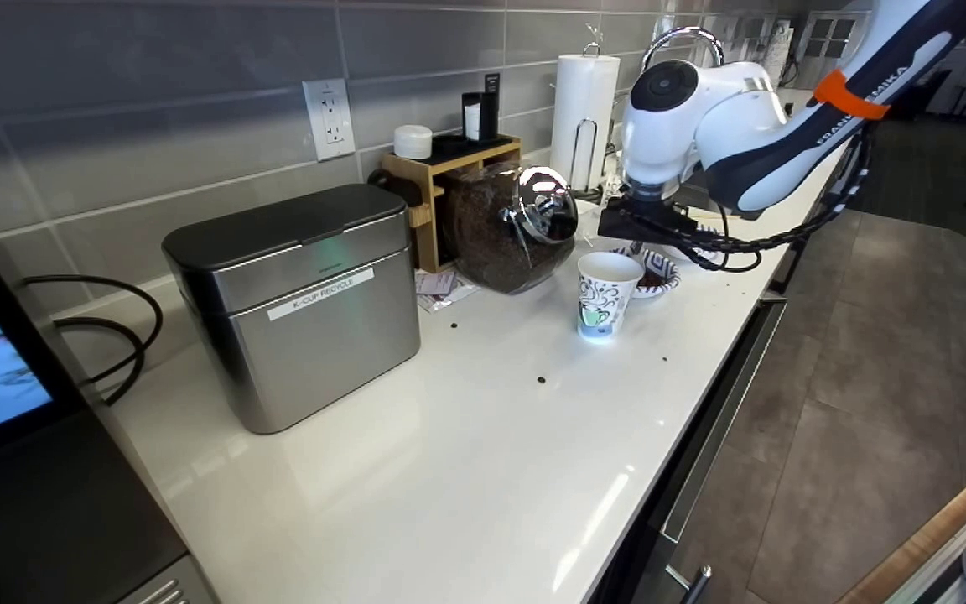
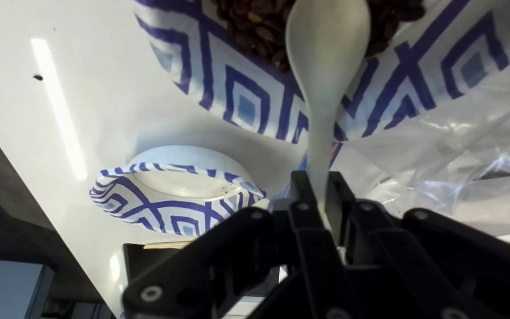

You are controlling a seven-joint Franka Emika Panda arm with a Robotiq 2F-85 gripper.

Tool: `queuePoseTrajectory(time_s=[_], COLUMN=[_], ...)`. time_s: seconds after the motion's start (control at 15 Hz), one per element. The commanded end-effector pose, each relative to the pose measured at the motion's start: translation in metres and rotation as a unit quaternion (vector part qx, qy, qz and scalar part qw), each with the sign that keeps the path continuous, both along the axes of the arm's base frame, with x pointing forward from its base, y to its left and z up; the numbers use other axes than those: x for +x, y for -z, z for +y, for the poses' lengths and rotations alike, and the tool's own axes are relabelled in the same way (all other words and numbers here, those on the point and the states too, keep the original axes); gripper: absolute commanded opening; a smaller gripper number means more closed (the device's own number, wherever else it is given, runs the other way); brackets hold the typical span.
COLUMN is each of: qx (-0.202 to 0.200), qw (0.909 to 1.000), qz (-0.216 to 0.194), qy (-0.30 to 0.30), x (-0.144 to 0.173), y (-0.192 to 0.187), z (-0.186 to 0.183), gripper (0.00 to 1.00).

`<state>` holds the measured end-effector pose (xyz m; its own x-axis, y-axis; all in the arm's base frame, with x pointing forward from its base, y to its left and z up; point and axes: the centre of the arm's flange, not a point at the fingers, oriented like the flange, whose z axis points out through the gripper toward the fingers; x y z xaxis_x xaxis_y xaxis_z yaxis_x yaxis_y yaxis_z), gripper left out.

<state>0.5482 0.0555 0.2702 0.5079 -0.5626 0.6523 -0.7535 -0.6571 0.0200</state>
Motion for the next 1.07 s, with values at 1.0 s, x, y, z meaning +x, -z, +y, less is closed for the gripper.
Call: queuePoseTrajectory(time_s=[1.0], qx=[0.014], qw=[0.9995], qz=[0.008], qy=[0.027], x=[0.003], y=[0.019], z=[0.015], gripper=[0.03])
